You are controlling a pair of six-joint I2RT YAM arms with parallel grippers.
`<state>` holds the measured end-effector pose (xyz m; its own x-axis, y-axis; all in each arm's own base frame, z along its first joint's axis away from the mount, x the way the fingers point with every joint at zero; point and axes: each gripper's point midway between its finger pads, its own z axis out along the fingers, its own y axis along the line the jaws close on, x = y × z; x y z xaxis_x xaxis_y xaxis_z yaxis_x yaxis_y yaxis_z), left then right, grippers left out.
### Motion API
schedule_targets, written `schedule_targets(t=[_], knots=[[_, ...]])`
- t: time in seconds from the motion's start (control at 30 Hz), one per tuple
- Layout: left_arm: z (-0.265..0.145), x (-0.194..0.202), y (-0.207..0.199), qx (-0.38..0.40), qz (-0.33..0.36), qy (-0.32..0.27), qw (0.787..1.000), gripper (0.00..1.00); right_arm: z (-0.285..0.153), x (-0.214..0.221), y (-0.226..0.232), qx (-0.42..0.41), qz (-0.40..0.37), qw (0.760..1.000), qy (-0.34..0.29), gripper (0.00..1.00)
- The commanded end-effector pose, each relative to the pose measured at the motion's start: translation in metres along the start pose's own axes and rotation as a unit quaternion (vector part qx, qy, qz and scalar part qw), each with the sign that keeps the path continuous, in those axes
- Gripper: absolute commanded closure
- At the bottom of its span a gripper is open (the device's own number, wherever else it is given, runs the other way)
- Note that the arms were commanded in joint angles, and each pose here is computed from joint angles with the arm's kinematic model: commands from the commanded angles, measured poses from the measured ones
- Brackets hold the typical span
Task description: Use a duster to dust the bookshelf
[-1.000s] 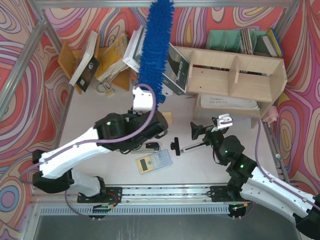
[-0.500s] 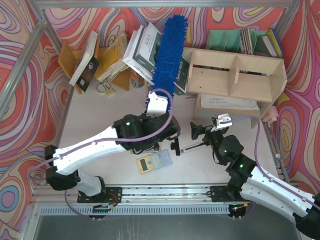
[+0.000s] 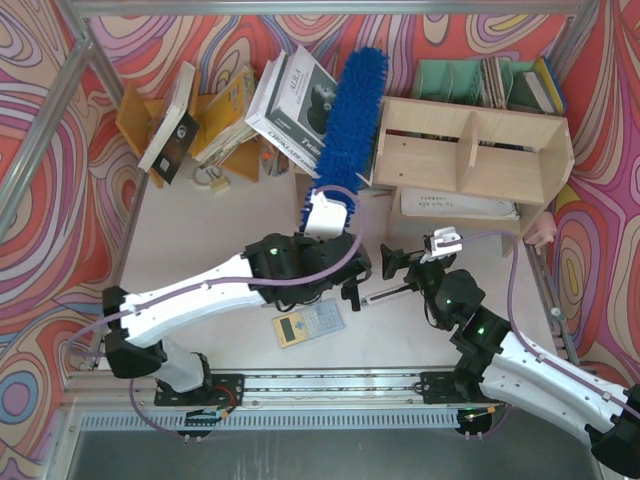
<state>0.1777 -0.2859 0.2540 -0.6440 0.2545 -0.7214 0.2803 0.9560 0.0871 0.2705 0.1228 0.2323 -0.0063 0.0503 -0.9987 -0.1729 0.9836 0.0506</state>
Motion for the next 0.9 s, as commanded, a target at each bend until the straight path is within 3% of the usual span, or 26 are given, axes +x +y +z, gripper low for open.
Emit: schedule_targets(t=[0.0, 0.13, 0.23, 0.6, 0.7, 0.87], knots=[[-0.023, -0.026, 0.046, -0.044, -0.047, -0.079, 0.995, 1.0, 0.001, -0.013, -0.002, 0.009, 0.011, 1.0, -0.015, 0.01], [-0.034, -0.038, 0.072, -0.065, -0.081, -0.126, 0.987, 1.0, 0.001, -0.013, -0.003, 0.011, 0.012, 1.0, -0.016, 0.01], [-0.035, -0.041, 0.063, -0.027, -0.082, -0.136, 0.987, 1.0, 0.001, -0.013, -0.004, 0.014, 0.013, 1.0, -0.017, 0.01], [-0.005, -0.015, 0.021, -0.01, -0.039, -0.065, 0.997, 1.0, 0.003, -0.021, -0.004, 0.024, 0.026, 0.999, -0.008, 0.01], [-0.003, -0.011, 0.022, -0.005, -0.042, -0.068, 0.997, 1.0, 0.007, -0.041, -0.003, 0.045, 0.042, 0.998, 0.02, 0.01], [-0.005, -0.014, 0.025, 0.004, -0.043, -0.083, 0.996, 1.0, 0.011, -0.075, -0.004, 0.054, -0.001, 0.998, 0.041, 0.01]])
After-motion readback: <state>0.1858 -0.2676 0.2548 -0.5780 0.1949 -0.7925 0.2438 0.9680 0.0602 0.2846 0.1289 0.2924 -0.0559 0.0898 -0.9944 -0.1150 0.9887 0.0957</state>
